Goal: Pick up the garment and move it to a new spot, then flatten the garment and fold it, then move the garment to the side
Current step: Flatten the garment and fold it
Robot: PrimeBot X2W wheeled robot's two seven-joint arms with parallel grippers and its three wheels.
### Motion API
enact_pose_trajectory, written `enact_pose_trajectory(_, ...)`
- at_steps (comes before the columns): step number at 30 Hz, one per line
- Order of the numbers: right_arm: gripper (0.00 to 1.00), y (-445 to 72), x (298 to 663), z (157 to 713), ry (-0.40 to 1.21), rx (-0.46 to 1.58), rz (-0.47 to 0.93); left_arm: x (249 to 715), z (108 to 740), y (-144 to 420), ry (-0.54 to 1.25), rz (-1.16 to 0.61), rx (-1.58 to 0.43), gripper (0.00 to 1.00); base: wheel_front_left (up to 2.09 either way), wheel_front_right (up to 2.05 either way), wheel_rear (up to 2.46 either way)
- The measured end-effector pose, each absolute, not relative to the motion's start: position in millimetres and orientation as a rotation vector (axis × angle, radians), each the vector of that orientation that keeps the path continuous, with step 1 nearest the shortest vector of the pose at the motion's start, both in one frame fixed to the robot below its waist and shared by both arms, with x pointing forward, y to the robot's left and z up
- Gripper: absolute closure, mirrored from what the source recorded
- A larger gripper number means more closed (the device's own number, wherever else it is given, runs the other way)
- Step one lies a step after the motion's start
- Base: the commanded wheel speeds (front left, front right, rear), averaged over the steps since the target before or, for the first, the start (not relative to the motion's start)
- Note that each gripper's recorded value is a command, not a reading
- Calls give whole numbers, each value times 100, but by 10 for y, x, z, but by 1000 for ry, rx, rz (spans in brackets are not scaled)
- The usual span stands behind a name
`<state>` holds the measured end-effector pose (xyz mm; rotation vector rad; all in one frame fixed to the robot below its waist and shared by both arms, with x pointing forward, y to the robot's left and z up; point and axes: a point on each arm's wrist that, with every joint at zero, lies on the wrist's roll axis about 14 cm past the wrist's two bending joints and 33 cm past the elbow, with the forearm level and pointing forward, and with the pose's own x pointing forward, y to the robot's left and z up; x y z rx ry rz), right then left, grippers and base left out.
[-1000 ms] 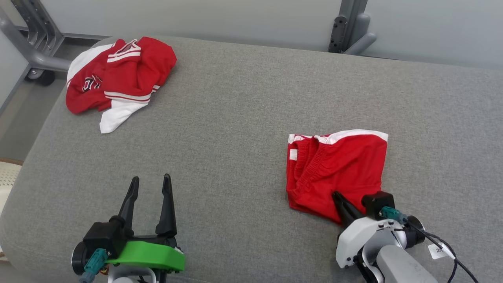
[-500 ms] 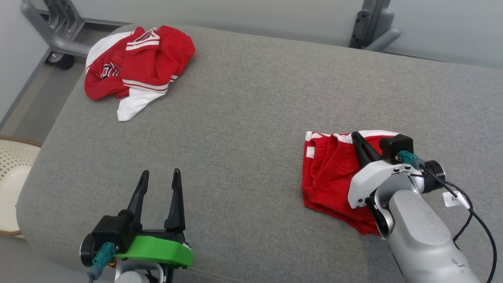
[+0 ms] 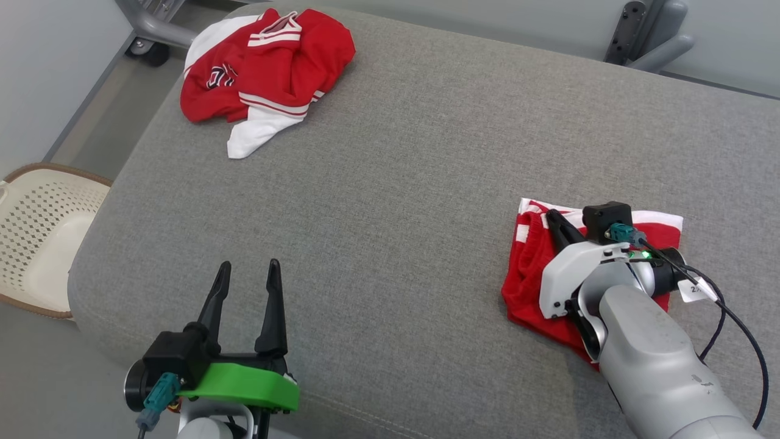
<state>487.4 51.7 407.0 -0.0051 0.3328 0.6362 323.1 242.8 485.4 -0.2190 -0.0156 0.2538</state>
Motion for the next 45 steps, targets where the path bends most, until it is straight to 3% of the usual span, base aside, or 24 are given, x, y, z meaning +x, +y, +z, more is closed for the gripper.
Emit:
enact_pose_trajectory(10,100,349,5015,4484,195,52,582,3351,4884,2290,-26,199,-221,0,0,0,0)
enact_pose_trajectory(11,95,309,5031,4558,170,62,571,3370,4890,2261,-28,188,-222,0,0,0,0)
enact_pose_trajectory(16,56,-9,5003,4758,88,93,494,3476,4939,2110,-42,130,-219,0,0,0,0)
enact_pose_trajectory(19,0,-241,4979,4909,29,105,438,3534,4968,2018,-51,97,-218,0,0,0,0)
enact_pose_trajectory(31,0,-1144,4484,5136,-83,133,224,3634,5076,1788,-82,11,-208,0,0,0,0)
enact_pose_trajectory(45,0,-1569,4038,5125,-100,173,115,3558,5016,1729,-64,-8,-205,0,0,0,0)
